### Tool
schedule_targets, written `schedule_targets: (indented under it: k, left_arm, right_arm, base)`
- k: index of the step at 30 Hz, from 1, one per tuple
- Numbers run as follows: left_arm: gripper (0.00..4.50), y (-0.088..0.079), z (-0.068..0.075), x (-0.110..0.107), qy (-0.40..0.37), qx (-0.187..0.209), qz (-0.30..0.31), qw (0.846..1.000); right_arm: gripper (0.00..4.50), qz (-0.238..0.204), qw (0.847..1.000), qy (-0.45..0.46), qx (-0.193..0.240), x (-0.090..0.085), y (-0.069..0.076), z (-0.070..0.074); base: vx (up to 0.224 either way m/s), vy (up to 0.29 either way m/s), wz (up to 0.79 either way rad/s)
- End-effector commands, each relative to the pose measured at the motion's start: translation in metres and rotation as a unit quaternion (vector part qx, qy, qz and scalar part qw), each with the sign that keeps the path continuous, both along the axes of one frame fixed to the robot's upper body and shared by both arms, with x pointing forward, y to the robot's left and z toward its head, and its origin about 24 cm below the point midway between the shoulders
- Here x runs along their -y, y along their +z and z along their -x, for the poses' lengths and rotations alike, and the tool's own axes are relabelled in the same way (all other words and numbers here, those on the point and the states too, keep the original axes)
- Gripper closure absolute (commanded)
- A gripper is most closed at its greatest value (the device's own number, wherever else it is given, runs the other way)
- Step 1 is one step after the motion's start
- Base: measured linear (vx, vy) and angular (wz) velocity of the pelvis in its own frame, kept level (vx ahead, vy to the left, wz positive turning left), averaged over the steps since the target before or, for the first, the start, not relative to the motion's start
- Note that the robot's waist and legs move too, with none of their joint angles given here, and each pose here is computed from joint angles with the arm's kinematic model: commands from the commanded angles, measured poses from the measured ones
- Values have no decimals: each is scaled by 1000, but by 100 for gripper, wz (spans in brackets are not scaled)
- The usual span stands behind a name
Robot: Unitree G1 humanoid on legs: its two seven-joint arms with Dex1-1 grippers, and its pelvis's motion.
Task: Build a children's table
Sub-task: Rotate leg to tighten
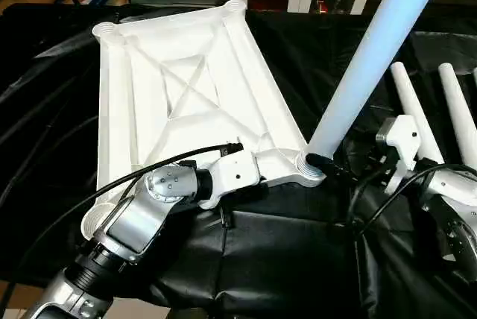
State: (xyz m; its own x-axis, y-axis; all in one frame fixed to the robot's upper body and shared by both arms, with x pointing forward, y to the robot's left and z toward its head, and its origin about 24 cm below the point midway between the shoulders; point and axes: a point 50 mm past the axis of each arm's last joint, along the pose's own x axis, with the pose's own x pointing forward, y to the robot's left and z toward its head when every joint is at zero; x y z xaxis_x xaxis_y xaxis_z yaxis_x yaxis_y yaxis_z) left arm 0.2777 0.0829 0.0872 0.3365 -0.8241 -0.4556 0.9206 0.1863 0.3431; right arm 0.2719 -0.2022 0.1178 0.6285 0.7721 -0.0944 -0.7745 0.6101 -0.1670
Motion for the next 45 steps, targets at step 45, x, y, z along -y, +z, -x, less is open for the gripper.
schedule_targets:
  k: [45]
  left_arm:
    - [450, -24, -11, 49, 106, -38, 9, 994]
  right_arm:
    - [262, -35, 946, -310, -89, -48, -65, -43]
  base:
    - [0, 0, 0]
